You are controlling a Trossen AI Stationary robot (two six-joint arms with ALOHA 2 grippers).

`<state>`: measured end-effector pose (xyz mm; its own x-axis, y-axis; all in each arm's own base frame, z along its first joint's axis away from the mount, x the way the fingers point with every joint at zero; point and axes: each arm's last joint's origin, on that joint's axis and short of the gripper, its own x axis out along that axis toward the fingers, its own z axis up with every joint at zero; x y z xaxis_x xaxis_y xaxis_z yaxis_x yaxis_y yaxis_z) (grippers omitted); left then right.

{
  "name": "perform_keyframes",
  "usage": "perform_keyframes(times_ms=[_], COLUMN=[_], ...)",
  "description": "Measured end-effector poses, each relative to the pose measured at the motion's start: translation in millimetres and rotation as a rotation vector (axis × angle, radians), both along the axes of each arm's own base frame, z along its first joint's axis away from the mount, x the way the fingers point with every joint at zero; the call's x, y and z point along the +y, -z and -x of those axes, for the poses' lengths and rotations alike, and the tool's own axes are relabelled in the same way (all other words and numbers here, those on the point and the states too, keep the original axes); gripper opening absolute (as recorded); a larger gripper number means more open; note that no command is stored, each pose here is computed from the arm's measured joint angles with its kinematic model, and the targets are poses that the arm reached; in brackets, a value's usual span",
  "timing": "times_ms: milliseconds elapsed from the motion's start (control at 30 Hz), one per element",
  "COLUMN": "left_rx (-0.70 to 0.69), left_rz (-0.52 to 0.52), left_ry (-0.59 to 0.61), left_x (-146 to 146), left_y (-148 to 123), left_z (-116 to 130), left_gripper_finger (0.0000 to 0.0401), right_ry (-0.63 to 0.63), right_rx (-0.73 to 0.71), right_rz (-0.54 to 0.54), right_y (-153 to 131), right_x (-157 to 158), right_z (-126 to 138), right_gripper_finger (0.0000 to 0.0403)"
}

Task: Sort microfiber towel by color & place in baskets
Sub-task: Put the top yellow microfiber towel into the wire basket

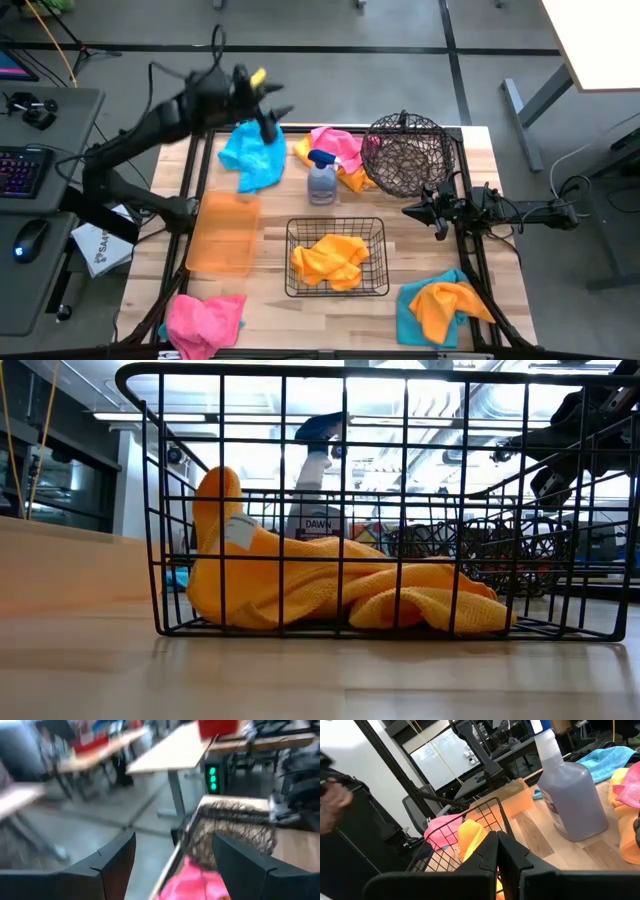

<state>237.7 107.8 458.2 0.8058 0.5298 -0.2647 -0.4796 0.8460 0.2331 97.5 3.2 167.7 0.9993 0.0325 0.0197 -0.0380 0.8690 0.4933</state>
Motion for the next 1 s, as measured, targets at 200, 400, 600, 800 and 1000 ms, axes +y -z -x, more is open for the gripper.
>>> perform_keyframes(times_ms=[200,400,600,800,1000], left_rx=[0.253,0.573,0.754,0.787,0.783], left_rz=[0.106,0.21,0.349,0.462,0.53], left_ry=[-0.008,0.137,0.205,0.191,0.107], left_x=[82.0,147.0,177.7,187.8,189.3], left_y=[53.2,141.9,222.3,264.1,274.9], left_z=[-10.0,-32.2,-50.4,-59.0,-61.8], left_gripper_finger=[0.025,0.025,0.025,0.025,0.025], right_ry=[0.0,0.0,0.0,0.0,0.0], right_rx=[0.0,0.0,0.0,0.0,0.0], right_rz=[0.0,0.0,0.0,0.0,0.0], right_y=[0.1,0.1,0.1,0.0,0.0], right_x=[0.0,0.0,0.0,0.0,0.0], right_z=[0.0,0.0,0.0,0.0,0.0], right_gripper_finger=[0.0,0.0,0.0,0.0,0.0])
